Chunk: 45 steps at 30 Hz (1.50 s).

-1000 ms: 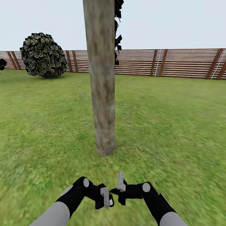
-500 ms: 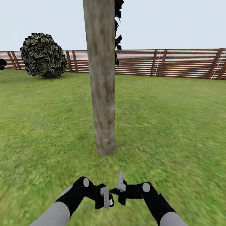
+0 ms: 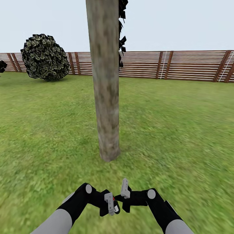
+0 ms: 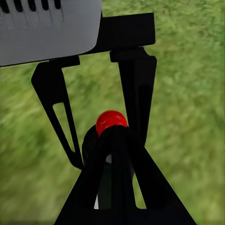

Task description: In the garden, pick up the pesticide atomizer on the floor and spray pesticide onto both trees until each tree trunk is fully covered.

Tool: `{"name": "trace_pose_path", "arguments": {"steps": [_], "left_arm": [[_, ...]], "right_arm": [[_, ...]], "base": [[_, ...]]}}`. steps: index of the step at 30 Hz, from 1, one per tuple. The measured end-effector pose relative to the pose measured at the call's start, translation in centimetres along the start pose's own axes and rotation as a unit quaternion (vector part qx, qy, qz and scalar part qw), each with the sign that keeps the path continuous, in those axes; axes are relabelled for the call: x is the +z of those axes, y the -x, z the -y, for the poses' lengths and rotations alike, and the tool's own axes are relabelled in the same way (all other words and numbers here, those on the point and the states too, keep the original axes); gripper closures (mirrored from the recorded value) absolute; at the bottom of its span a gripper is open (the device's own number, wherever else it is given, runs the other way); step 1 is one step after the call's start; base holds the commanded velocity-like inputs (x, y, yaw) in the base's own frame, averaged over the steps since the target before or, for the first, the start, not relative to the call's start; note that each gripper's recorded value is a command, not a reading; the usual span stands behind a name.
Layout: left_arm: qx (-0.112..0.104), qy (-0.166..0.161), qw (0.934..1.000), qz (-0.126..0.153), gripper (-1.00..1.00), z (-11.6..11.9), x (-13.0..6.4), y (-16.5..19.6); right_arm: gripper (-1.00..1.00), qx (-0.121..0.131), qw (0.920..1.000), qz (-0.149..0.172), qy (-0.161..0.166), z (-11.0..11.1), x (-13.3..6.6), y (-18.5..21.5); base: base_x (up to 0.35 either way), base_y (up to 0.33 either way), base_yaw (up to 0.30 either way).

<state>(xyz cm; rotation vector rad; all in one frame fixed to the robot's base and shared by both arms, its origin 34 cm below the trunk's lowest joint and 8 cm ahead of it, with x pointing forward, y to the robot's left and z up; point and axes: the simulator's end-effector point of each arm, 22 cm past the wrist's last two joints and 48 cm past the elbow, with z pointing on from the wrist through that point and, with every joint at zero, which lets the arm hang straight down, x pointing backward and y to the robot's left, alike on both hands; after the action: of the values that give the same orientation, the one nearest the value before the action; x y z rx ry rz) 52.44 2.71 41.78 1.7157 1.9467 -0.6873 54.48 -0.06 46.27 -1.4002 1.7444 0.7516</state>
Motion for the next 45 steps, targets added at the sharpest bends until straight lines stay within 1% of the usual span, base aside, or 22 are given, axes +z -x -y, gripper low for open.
{"name": "trace_pose_path", "arguments": {"steps": [22, 23, 26, 29, 45], "left_arm": [[-0.001, 0.000, 1.0000, 0.002, 1.00, 0.02, 0.04, 0.15], [0.000, 0.000, 1.0000, 0.003, 1.00, 0.03, 0.05, 0.20], [0.011, 0.001, 0.9999, 0.010, 1.00, -0.05, 0.00, 0.54], [0.015, 0.001, 0.9998, 0.012, 1.00, -0.07, -0.01, 0.64], [0.015, -0.001, 0.9998, 0.014, 1.00, 0.04, 0.06, 0.65]], "right_arm": [[1.00, 0.000, 1.0000, -0.001, 0.000, 0.03, -0.06, -0.09], [1.00, 0.000, 1.0000, -0.001, 0.000, 0.02, -0.05, -0.10], [1.00, 0.000, 1.0000, -0.001, 0.000, 0.01, -0.05, -0.10], [1.00, 0.000, 1.0000, -0.001, 0.000, 0.00, -0.05, -0.11], [1.00, 0.000, 1.0000, -0.001, 0.000, 0.02, -0.05, -0.13]], "base": [[0.000, 0.000, 0.000], [0.000, 0.000, 0.000], [0.000, 0.000, 0.000], [0.000, 0.000, 0.000], [0.000, 0.000, 0.000]]}}
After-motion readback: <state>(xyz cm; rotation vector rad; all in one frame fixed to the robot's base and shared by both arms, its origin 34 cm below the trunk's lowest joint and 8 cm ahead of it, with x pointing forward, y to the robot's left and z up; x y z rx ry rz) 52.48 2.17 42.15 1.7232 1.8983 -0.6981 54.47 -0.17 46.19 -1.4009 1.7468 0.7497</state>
